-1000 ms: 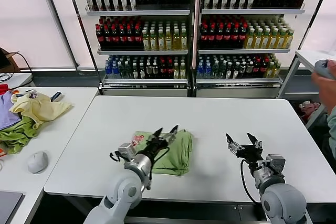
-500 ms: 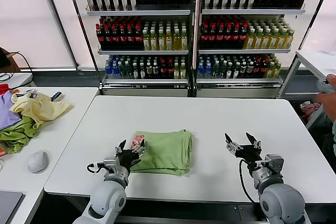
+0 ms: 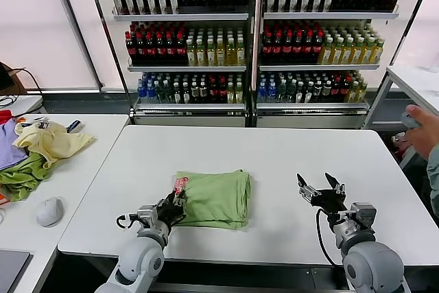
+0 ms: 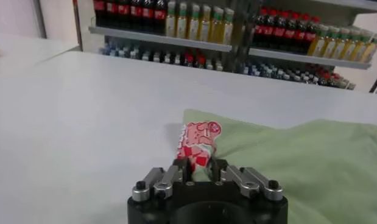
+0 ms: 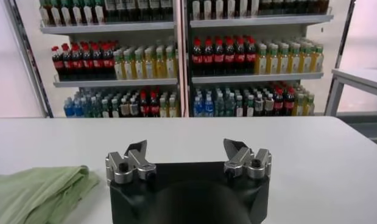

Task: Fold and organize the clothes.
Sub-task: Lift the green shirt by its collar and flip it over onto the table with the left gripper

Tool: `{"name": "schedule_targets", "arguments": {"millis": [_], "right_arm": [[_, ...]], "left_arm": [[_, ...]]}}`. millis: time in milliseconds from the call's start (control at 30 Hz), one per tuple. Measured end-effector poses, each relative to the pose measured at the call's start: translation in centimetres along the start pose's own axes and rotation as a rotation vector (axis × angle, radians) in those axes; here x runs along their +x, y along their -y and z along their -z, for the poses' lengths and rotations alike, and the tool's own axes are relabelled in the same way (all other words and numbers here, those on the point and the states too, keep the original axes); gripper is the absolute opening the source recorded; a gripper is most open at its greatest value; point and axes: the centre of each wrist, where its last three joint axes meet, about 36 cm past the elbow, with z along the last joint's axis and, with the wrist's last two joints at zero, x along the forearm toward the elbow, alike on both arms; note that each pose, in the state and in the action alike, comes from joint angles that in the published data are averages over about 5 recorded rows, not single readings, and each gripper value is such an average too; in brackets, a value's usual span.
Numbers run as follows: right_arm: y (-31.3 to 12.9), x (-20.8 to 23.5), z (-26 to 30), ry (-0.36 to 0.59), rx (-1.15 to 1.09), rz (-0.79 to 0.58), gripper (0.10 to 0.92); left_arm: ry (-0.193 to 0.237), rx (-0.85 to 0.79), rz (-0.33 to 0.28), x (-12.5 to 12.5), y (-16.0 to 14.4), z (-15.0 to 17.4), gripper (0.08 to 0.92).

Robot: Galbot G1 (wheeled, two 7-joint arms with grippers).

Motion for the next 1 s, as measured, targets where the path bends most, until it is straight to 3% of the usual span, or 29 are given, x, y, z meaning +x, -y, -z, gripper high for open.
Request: {"name": "schedule_targets", "arguments": {"millis": [167, 400, 800, 1000], "right_arm": [[0.0, 0.0, 0.3, 0.008, 0.002, 0.002, 0.823], [0.0, 0.0, 0.6, 0.015, 0.001, 0.008, 0.823], [-0.2, -0.4, 0.7, 0.025, -0.015, 0.02, 0.823], [-0.5, -0.3, 0.7, 0.027, -0.026, 0.024, 0.823]], "left_arm": [[-0.016, 0.073, -0.018, 0.5, -1.2, 0.6, 0.131], [0.011, 0.175, -0.018, 1.9, -4.2, 3.0, 0.112], [0.18, 0.292, 0.039, 6.5, -12.7, 10.9, 0.112], [0.269, 0.298, 0.001, 9.2, -12.6, 13.9, 0.112]]}}
